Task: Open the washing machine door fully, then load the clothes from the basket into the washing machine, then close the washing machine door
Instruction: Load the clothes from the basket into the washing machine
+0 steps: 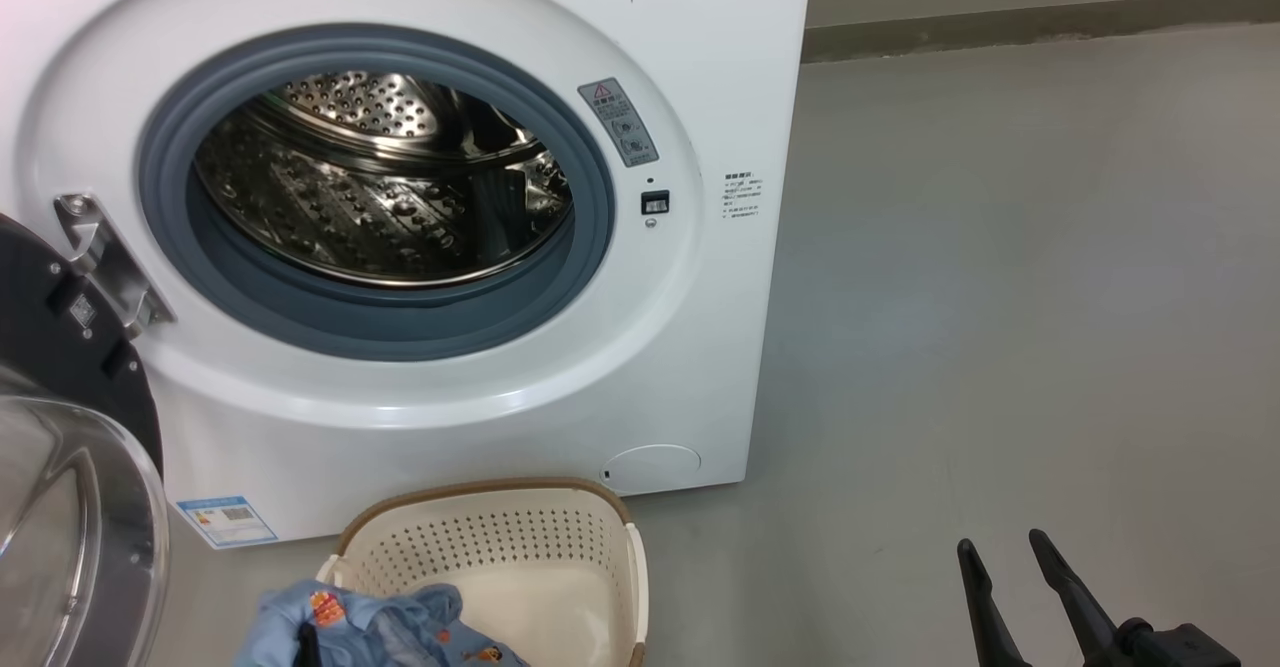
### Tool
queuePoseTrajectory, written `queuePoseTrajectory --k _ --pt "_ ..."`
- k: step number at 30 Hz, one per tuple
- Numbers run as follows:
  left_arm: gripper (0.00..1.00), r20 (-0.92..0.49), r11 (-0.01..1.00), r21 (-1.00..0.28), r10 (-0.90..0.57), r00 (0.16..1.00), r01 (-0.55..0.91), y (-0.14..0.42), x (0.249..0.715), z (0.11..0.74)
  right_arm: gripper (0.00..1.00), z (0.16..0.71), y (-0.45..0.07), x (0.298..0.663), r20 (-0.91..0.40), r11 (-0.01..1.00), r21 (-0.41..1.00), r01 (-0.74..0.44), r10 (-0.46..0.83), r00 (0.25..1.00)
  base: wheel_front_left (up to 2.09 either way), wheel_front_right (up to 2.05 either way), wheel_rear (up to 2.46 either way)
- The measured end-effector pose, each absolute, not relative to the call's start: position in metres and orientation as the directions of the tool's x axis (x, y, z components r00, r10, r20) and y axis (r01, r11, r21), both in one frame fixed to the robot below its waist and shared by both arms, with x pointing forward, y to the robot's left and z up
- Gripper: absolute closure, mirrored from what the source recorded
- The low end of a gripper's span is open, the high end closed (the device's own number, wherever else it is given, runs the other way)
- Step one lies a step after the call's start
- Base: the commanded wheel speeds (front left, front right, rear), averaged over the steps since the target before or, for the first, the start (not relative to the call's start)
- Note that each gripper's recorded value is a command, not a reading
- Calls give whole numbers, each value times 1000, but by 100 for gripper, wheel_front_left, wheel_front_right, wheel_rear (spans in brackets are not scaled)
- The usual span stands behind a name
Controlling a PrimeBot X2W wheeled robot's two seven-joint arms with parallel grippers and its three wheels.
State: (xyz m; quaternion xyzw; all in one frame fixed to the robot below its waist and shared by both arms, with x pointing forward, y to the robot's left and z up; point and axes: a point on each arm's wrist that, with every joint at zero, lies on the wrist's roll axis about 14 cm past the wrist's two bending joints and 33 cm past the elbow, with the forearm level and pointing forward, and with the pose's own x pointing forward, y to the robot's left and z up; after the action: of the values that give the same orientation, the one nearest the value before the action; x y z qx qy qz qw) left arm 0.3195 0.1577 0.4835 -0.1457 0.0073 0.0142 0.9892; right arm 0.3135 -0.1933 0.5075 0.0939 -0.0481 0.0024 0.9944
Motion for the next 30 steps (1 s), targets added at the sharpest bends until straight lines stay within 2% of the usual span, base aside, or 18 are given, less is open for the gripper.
queuePoseTrajectory --k 30 --pt "100 -15 961 -275 27 1000 -30 158 320 485 0 505 -192 315 87 982 190 -14 -3 996 0 0 0"
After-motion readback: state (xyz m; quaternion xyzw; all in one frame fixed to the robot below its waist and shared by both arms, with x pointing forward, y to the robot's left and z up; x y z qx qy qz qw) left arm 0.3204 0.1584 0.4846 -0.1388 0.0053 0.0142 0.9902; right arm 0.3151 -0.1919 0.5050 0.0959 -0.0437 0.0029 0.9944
